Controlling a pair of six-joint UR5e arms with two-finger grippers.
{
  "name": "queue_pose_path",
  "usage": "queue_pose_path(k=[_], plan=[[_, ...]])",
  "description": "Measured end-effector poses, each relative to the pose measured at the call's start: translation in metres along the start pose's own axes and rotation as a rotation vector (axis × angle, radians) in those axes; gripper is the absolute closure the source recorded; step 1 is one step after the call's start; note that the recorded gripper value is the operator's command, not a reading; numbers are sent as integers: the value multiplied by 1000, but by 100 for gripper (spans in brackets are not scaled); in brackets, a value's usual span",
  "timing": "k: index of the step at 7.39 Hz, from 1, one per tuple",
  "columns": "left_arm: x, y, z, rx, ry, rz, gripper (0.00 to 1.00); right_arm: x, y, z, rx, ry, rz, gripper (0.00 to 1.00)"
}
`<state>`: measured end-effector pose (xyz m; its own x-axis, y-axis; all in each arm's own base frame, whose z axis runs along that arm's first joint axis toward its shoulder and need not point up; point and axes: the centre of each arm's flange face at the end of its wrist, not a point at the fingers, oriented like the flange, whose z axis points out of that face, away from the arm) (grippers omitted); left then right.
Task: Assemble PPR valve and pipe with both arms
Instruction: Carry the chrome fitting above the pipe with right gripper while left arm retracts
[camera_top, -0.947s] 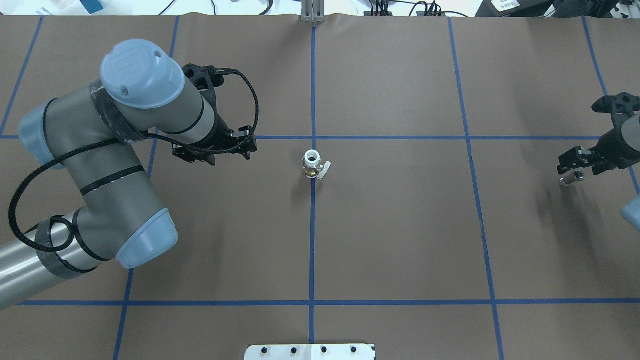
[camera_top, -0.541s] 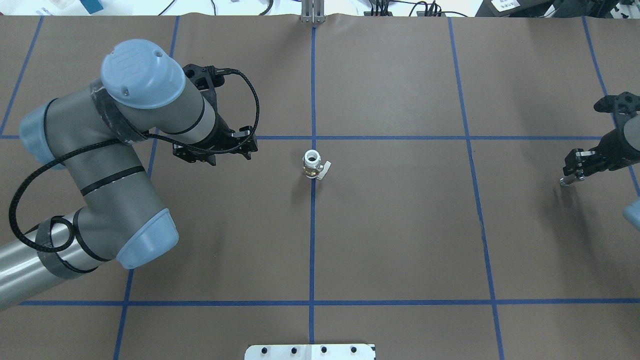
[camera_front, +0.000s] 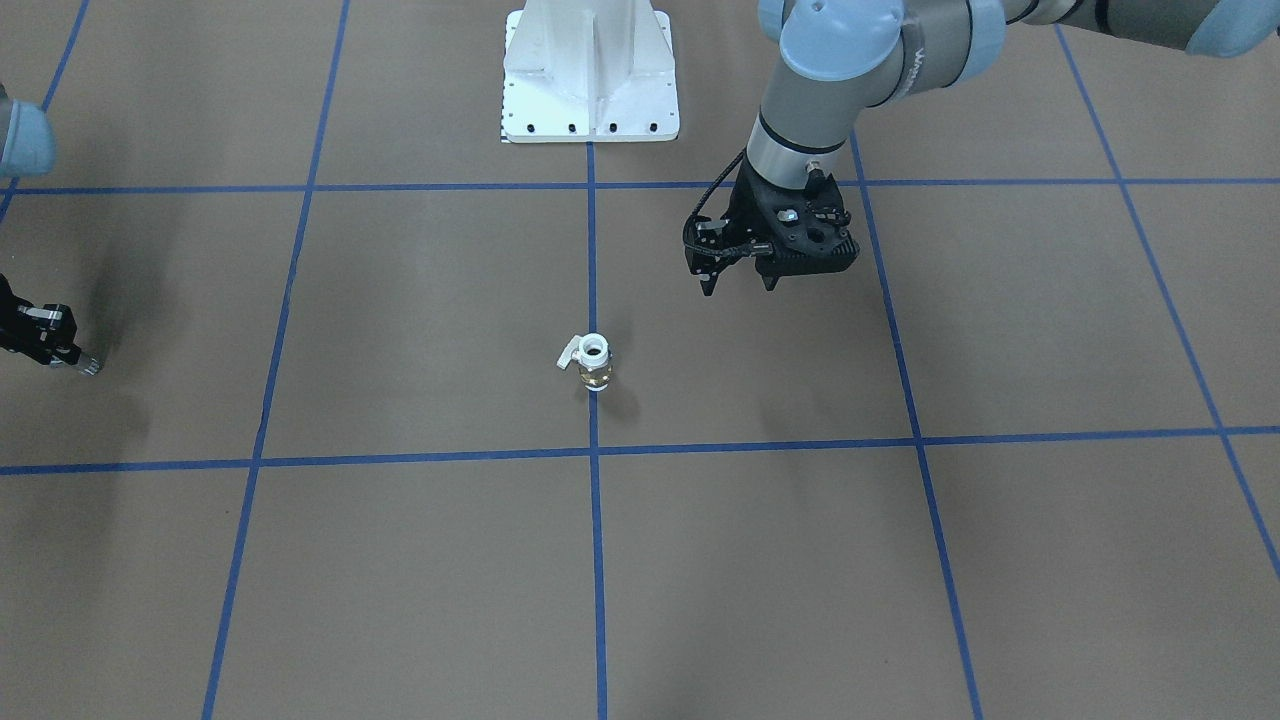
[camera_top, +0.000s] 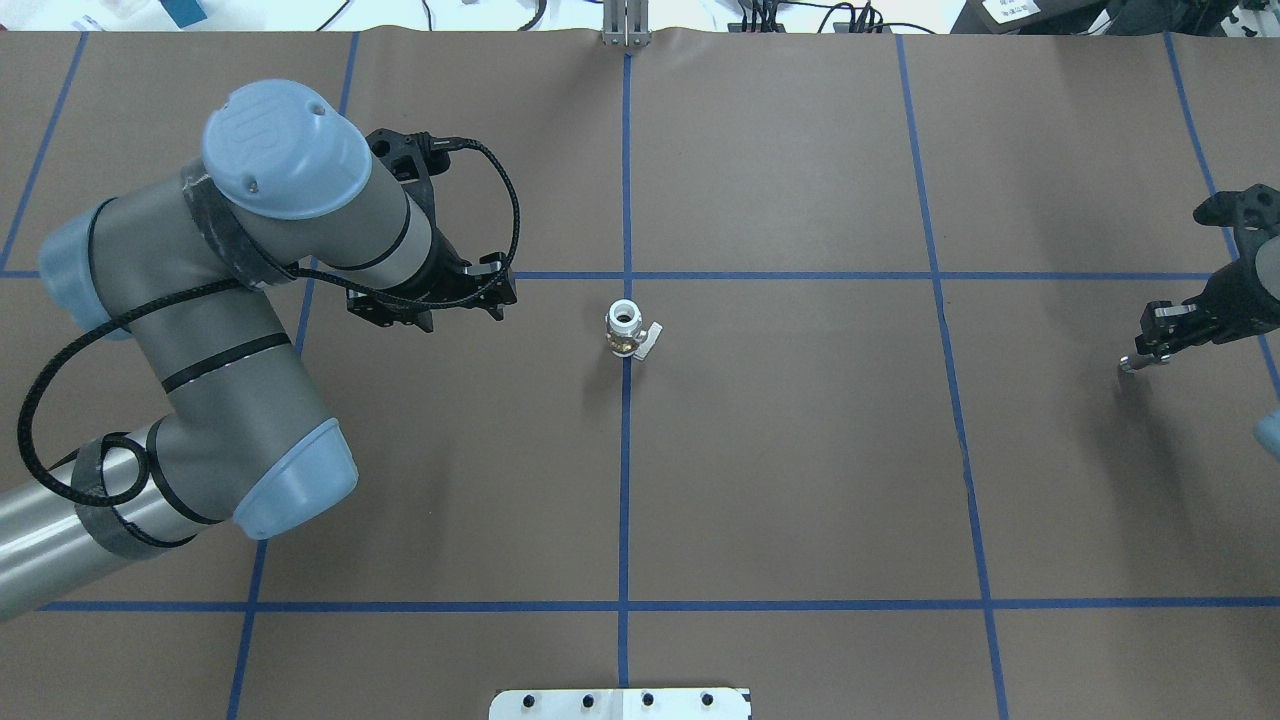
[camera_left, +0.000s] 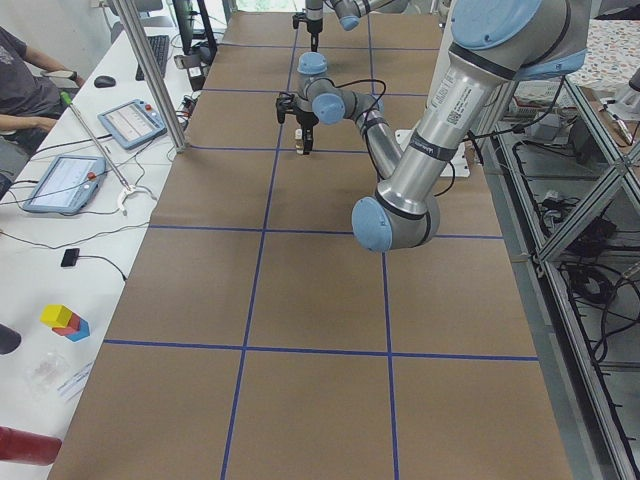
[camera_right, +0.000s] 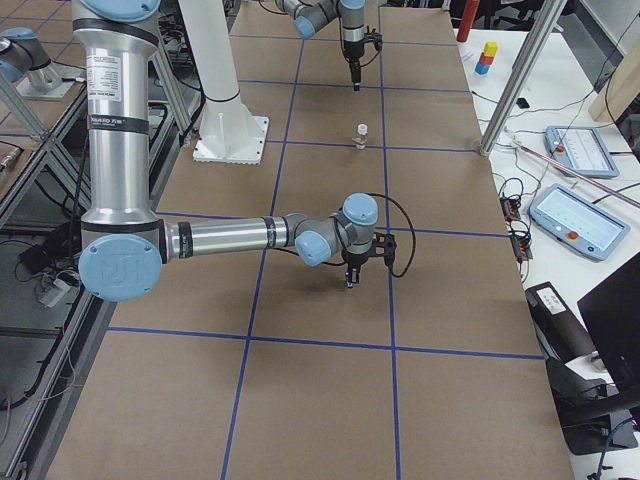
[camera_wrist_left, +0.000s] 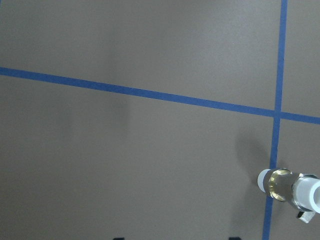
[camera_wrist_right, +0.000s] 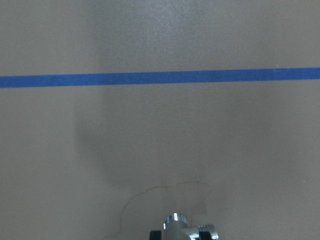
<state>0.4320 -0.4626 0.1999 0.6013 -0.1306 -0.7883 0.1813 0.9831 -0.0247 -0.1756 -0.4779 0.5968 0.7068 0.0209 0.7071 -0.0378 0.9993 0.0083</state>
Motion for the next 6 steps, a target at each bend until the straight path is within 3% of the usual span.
queue_pose_path(k=[3, 6], plan=[[-4, 0, -9, 7, 10, 4, 25, -55, -19, -36, 30, -36, 16, 100], [-61, -3, -13, 11, -25, 108, 25, -188, -88, -87, 37, -58, 58, 100]])
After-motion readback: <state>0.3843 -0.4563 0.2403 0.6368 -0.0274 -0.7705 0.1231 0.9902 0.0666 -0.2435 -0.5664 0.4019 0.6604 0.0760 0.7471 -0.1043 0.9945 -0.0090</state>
